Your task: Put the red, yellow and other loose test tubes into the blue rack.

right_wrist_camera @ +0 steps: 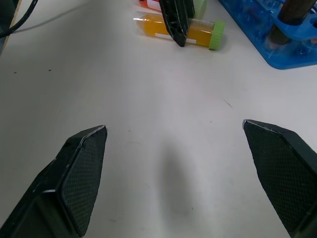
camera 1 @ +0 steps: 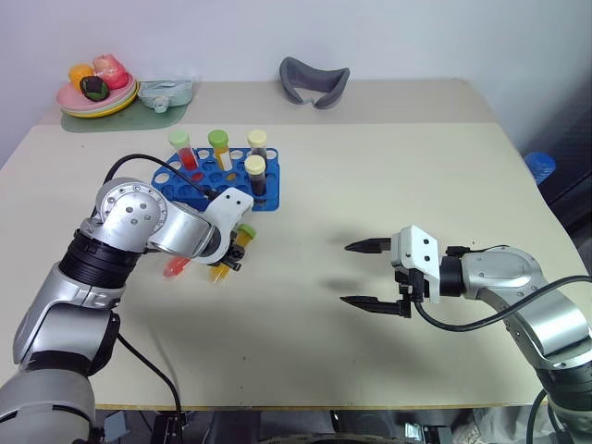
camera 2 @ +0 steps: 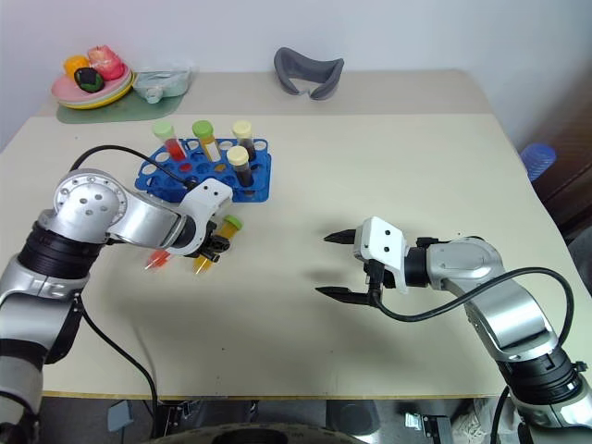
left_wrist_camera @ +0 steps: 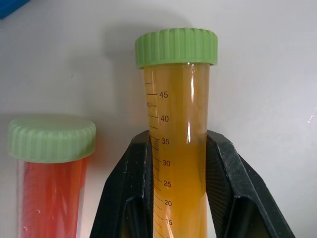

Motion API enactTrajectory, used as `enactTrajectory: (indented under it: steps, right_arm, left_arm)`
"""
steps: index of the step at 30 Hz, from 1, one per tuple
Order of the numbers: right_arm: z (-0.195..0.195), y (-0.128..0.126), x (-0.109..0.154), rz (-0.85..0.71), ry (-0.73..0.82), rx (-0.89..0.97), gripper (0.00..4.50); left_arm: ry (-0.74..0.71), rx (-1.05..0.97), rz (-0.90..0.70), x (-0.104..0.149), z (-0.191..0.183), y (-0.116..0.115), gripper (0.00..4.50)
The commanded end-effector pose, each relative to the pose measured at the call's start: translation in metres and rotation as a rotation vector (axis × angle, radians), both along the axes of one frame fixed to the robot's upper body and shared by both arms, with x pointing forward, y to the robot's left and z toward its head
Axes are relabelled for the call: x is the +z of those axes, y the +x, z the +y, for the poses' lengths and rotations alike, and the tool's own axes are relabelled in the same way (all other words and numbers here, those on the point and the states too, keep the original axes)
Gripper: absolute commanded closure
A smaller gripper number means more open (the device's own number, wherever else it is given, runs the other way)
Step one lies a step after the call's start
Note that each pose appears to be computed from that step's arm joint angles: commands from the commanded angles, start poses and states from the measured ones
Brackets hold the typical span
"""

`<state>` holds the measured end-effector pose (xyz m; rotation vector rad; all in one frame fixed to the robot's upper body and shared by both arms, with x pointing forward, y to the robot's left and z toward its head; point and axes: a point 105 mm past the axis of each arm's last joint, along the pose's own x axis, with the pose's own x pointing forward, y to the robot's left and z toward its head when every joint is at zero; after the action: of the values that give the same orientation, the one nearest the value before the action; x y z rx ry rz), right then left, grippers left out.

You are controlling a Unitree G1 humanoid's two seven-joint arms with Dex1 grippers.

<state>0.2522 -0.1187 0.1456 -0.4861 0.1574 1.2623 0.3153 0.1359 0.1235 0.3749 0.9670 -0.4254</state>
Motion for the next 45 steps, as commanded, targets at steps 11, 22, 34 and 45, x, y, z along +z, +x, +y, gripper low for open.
enactTrajectory:
  steps: [11, 22, 34, 45]
  right_arm:
    - [0.006, -0.005, 0.007, -0.019, 0.008, 0.043, 0.0]
    - [0.012, -0.003, 0.009, -0.025, 0.013, 0.063, 0.0]
    - [0.017, -0.007, 0.01, -0.014, 0.036, 0.056, 0.0]
    - [0.023, -0.001, 0.029, -0.013, 0.187, -0.033, 0.0]
  left_arm:
    - [-0.062, -0.019, -0.405, 0.039, 0.04, 0.001, 3.71]
    - [-0.279, -0.199, -0.78, 0.047, 0.047, -0.015, 3.71]
    - [-0.489, 0.003, -1.312, 0.121, 0.064, 0.012, 3.71]
    - [-0.554, 0.044, -1.457, 0.106, 0.05, 0.042, 3.71]
